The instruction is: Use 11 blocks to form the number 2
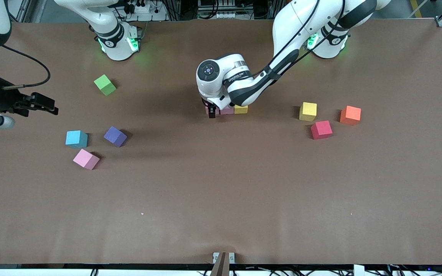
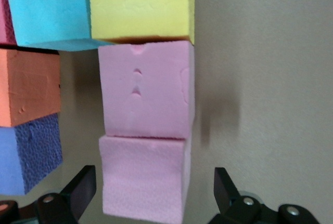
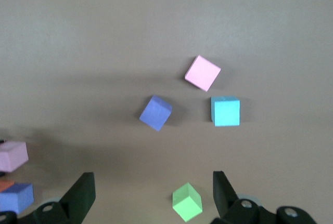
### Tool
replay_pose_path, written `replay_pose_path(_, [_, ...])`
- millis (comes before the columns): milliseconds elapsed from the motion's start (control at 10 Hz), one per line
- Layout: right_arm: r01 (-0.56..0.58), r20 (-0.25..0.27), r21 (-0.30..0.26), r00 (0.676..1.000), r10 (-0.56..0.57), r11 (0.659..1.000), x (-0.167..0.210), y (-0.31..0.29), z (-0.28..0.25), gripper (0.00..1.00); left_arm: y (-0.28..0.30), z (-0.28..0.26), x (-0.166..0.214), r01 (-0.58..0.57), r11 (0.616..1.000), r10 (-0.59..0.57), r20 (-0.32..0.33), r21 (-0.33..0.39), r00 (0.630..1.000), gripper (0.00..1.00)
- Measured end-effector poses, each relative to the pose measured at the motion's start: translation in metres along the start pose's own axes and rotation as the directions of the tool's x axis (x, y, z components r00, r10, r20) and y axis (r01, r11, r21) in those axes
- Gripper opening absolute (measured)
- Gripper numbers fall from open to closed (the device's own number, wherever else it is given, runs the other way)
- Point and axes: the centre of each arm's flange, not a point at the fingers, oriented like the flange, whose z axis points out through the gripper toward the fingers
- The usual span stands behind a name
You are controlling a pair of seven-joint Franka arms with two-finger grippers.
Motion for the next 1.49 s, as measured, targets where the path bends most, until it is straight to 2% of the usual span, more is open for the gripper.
replay_pose_path(199, [0.053,0.155,0.004,0.986,-0.053,0.999,0.007,-0.024,0.046,1.0,0.012,-0.024,-0.005,0.007,1.0,-0.006,0.013,-0.022,1.0,1.0])
replay_pose_path(398, [0.055,0.31,0.007,0.949,-0.055,0.998,0.015,-0.03,0.13,1.0,0.03,-0.05,0.001,0.011,0.999,-0.011,0.002,-0.04,1.0,1.0])
replay_pose_path(498, [0.014,0.357,-0.006,0.934,-0.011,1.0,0.016,-0.026,0.173,1.0,0.045,-0.06,0.01,0.016,0.999,-0.016,0.003,-0.051,1.0,1.0])
replay_pose_path(598, [-0.078,0.38,-0.043,0.921,0.089,0.996,0.014,-0.023,0.203,1.0,0.063,-0.07,0.025,0.022,0.998,-0.022,-0.001,-0.061,1.0,1.0])
replay_pose_path(697, [-0.205,0.382,-0.091,0.897,0.224,0.975,0.013,-0.022,0.219,1.0,0.086,-0.079,0.046,0.015,0.998,-0.015,-0.011,-0.065,1.0,1.0])
replay_pose_path(797, [-0.337,0.369,-0.122,0.858,0.358,0.934,0.015,-0.023,0.225,1.0,0.111,-0.089,0.07,0.01,0.998,-0.011,-0.016,-0.068,1.0,1.0])
replay_pose_path(996, [-0.547,0.336,-0.153,0.754,0.564,0.823,0.021,-0.022,0.236,1.0,0.157,-0.106,0.125,-0.002,0.998,0.001,-0.03,-0.063,1.0,1.0])
replay_pose_path(1096, [-0.602,0.325,-0.162,0.715,0.619,0.782,0.025,-0.012,0.244,1.0,0.172,-0.108,0.148,-0.018,0.999,0.016,-0.043,-0.05,0.999,1.0])
replay_pose_path(1295, [-0.66,0.293,-0.131,0.687,0.665,0.74,0.035,0.011,0.253,1.0,0.184,-0.104,0.175,-0.059,0.998,0.058,-0.063,-0.026,0.996,1.0])
replay_pose_path(1494, [-0.686,0.257,-0.079,0.687,0.68,0.723,0.044,0.019,0.254,1.0,0.189,-0.098,0.2,-0.093,0.996,0.092,-0.082,-0.001,0.992,1.0])
